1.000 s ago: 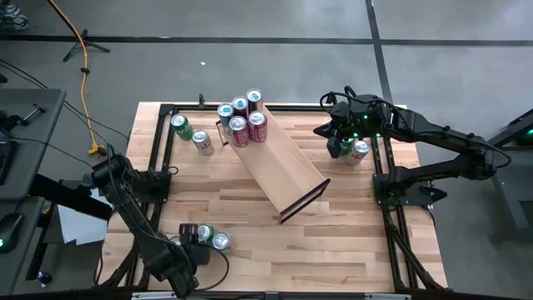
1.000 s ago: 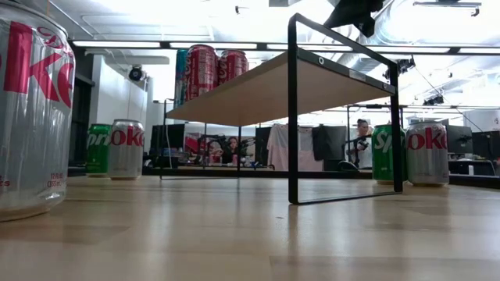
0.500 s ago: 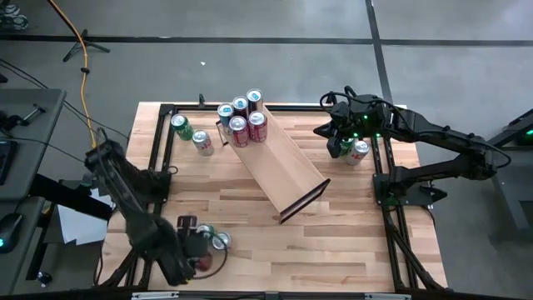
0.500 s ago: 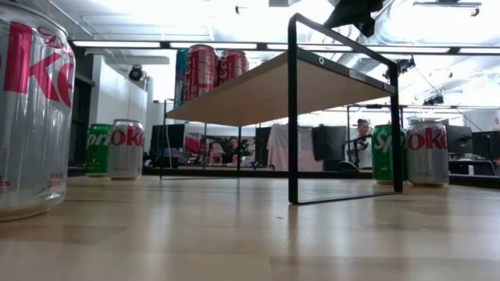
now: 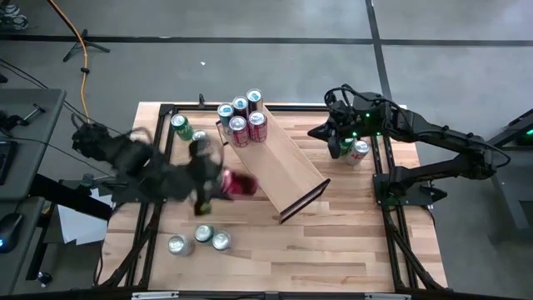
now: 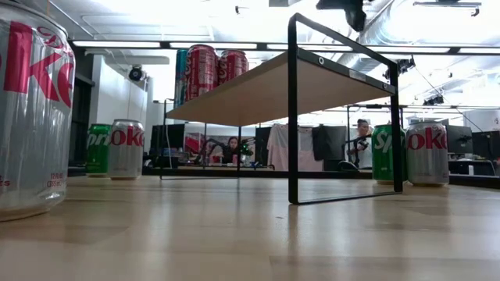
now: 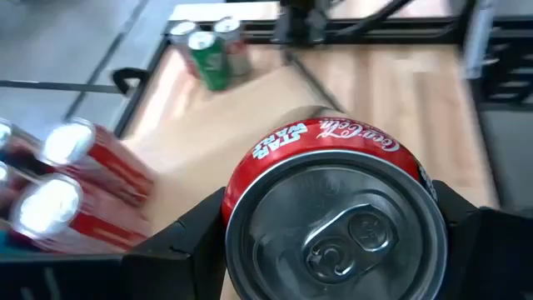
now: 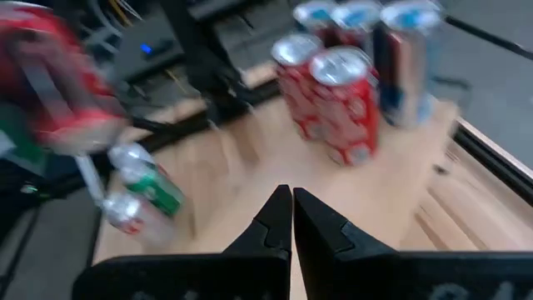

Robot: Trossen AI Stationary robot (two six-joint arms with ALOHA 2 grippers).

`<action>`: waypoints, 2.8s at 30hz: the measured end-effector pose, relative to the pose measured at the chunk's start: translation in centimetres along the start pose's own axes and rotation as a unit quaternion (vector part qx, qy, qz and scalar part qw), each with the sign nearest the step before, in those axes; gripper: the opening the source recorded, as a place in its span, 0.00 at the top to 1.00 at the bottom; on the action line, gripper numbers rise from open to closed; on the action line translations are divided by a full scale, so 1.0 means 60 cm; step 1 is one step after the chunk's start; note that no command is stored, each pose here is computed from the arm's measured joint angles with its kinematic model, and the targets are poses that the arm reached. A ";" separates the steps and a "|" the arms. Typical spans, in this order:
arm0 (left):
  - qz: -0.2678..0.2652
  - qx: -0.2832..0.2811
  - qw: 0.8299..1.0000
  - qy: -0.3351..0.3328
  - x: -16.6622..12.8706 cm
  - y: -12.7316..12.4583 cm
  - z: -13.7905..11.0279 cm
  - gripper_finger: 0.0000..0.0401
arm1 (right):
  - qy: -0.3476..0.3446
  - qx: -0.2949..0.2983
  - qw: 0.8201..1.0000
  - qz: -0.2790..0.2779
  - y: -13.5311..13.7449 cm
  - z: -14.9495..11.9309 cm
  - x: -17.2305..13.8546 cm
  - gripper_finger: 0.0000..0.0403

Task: Place canned beverage on shelf
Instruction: Put the red soda can on the shelf aligned with the other red soda cans

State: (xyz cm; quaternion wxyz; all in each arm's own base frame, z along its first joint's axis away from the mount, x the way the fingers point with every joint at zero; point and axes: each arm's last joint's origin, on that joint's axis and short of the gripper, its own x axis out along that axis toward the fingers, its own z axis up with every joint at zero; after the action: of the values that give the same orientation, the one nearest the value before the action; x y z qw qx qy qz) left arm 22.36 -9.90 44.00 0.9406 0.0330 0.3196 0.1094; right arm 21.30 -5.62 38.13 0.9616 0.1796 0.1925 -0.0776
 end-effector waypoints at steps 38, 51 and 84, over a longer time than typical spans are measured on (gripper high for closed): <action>-0.053 0.156 0.948 0.272 0.307 0.162 0.027 0.35 | -0.019 -0.033 0.999 0.009 0.039 -0.003 0.037 0.66; -0.013 0.152 0.961 0.230 0.252 0.178 0.066 0.21 | -0.016 -0.062 0.998 0.008 0.039 -0.004 0.036 0.66; 0.131 -0.104 0.986 0.008 0.174 0.129 -0.116 0.83 | 0.027 -0.005 0.999 0.026 0.055 -0.023 0.090 0.66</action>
State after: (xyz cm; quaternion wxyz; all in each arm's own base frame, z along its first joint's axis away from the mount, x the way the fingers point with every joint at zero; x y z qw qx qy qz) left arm 24.77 -0.07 33.29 0.9141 -0.0247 0.3065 0.2643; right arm 26.47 -2.51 35.84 0.9587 0.1814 0.2143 -0.0463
